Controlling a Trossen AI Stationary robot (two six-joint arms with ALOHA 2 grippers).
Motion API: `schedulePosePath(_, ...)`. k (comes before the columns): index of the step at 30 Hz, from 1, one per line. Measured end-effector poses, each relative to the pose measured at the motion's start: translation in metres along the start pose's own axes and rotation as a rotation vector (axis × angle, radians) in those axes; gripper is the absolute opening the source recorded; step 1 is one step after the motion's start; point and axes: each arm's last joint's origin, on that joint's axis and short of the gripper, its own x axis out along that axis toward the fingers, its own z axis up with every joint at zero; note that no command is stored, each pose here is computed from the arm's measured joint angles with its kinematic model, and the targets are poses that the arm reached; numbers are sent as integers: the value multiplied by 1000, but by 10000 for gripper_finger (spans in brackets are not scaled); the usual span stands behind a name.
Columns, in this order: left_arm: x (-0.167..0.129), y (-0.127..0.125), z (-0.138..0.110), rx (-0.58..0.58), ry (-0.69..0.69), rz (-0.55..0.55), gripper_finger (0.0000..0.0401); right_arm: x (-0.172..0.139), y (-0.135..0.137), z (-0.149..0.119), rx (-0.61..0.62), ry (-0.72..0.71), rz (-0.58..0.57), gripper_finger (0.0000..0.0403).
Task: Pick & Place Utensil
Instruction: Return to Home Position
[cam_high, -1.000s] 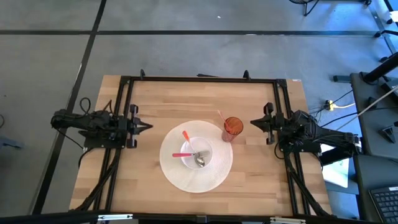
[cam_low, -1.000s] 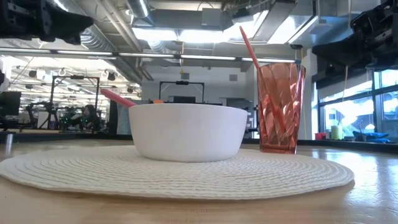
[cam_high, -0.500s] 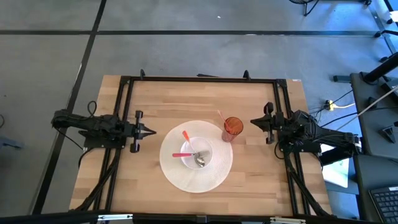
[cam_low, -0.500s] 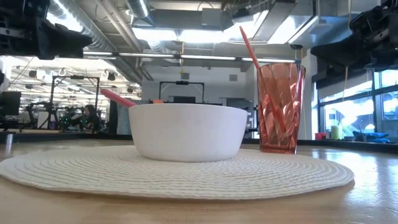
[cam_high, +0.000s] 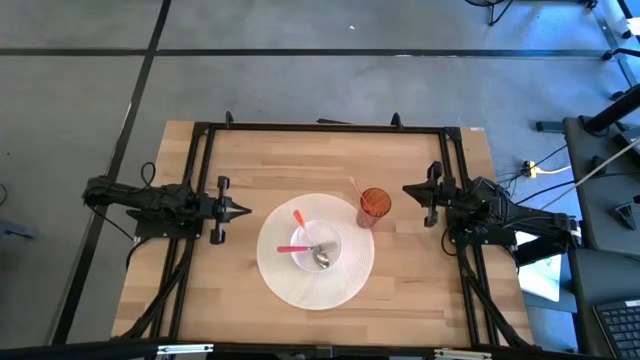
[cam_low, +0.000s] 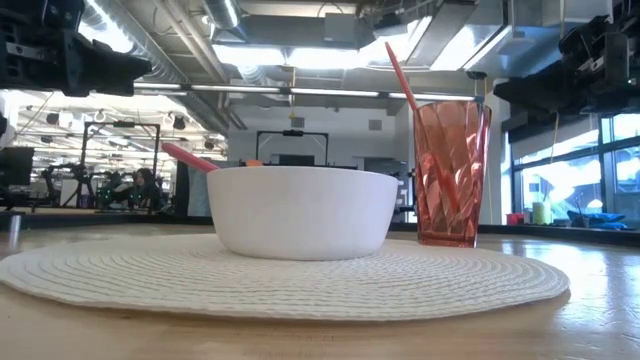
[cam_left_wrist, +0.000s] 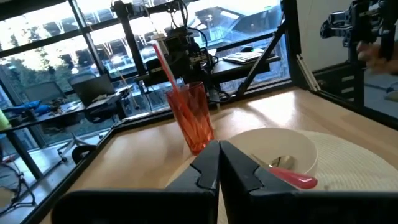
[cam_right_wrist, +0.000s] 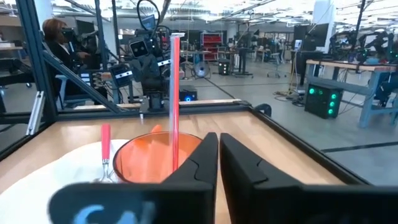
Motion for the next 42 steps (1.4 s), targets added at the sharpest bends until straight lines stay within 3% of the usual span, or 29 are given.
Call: schedulePosePath(42,0,0,0,0,0,0,8,0,0,0,0,4,0,17)
